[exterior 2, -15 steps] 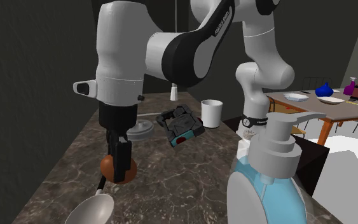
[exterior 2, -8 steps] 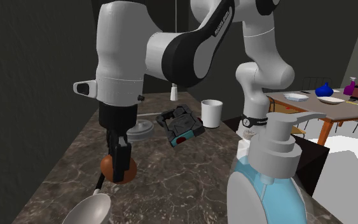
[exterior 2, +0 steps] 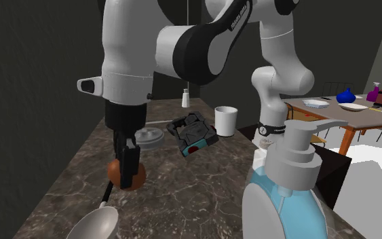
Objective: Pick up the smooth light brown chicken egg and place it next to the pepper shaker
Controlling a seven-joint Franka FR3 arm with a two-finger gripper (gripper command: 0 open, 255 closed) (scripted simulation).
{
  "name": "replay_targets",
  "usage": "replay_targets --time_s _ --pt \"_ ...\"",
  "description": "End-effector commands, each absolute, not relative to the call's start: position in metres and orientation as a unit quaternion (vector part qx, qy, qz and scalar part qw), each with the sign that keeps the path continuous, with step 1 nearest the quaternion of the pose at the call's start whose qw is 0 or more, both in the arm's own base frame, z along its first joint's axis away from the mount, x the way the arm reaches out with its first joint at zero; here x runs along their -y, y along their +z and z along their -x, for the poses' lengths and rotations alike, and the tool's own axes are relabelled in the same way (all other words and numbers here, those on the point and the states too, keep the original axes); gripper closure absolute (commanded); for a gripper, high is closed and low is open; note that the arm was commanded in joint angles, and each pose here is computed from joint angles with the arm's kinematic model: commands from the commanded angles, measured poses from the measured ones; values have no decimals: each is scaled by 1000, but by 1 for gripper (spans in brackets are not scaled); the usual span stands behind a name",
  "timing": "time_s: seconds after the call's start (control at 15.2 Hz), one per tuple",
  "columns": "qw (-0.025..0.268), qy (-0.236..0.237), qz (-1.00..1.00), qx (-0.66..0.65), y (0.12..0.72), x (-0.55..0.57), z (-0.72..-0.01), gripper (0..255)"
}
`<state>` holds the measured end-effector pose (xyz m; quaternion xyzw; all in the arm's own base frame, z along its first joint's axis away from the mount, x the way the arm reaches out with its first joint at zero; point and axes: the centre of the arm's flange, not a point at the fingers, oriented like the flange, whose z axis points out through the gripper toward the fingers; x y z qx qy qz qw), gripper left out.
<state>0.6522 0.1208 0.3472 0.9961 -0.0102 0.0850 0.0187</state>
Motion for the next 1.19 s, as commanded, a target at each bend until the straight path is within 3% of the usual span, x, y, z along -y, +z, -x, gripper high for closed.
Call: replay_targets --time_s 0.0,1.12 --pt "19 85 -996 10 358 -120 -654 255" --pt "19 85 -996 10 448 -120 -654 255"
